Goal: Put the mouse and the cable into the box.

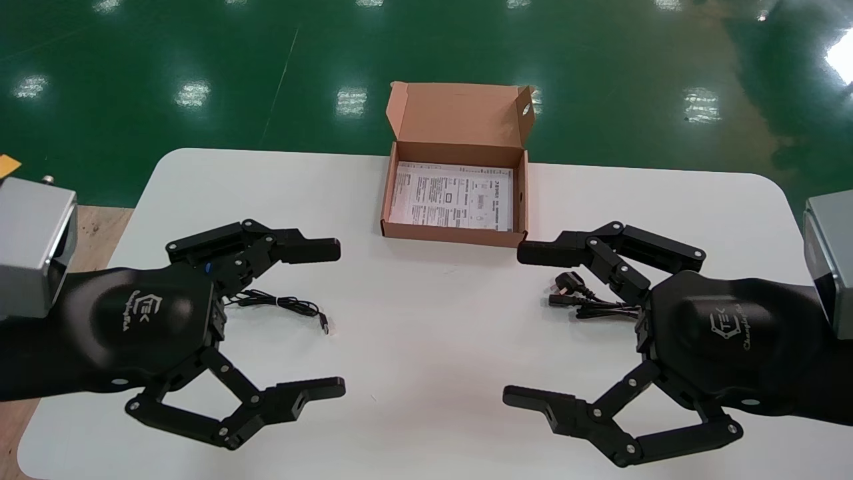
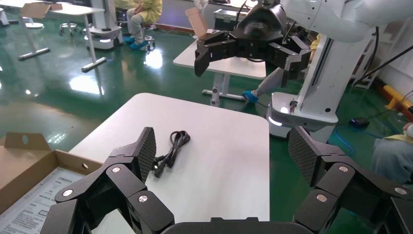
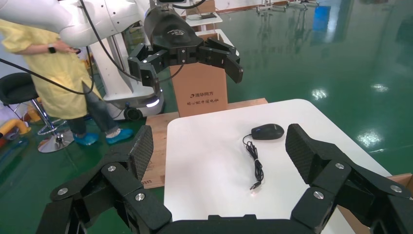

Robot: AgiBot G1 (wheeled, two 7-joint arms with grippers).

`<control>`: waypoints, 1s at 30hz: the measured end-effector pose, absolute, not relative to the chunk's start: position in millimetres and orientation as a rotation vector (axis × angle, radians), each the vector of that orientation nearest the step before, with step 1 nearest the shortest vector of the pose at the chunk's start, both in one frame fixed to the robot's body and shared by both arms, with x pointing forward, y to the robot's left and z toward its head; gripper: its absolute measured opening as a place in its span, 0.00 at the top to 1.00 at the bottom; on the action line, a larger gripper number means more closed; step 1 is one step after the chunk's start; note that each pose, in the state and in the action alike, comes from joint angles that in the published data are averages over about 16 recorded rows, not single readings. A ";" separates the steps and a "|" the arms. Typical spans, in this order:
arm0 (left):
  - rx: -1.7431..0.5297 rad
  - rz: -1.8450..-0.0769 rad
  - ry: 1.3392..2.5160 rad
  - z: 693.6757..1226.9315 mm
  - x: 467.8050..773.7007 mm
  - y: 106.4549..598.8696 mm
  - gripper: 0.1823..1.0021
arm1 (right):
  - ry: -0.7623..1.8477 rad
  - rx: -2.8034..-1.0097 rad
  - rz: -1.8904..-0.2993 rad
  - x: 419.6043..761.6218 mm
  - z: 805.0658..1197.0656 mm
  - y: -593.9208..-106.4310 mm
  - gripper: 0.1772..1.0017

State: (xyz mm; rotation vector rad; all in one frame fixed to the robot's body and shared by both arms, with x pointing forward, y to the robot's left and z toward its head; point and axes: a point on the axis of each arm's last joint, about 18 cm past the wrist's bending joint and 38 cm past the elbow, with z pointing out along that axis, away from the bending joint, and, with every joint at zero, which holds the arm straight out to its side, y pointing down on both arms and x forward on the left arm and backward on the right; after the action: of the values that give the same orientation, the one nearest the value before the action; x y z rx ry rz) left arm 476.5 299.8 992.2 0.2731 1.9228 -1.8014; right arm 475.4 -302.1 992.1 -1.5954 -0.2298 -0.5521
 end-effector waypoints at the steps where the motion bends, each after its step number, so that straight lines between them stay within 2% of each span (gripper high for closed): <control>1: 0.273 -1.801 1.923 992.2 476.5 299.8 0.00 | -0.230 -1.595 -0.552 475.4 992.1 -302.1 0.00; 19: 0.274 -1.790 1.935 990.9 476.3 299.7 0.00 | -0.233 -1.600 -0.559 475.9 992.1 -302.4 0.00; 24: 0.278 -1.682 2.032 984.4 481.1 297.2 0.00 | -0.264 -1.650 -0.613 479.9 990.0 -304.8 0.00; 30: 0.254 -1.422 2.187 975.2 506.7 296.0 0.00 | -0.345 -1.793 -0.766 498.3 981.9 -316.2 0.00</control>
State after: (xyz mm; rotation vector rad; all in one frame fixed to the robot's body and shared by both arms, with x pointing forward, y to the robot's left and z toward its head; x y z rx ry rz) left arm 506.7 296.0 975.2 0.2545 2.1871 -1.4217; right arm 498.3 -316.2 981.9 -1.7930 -0.3451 -0.7662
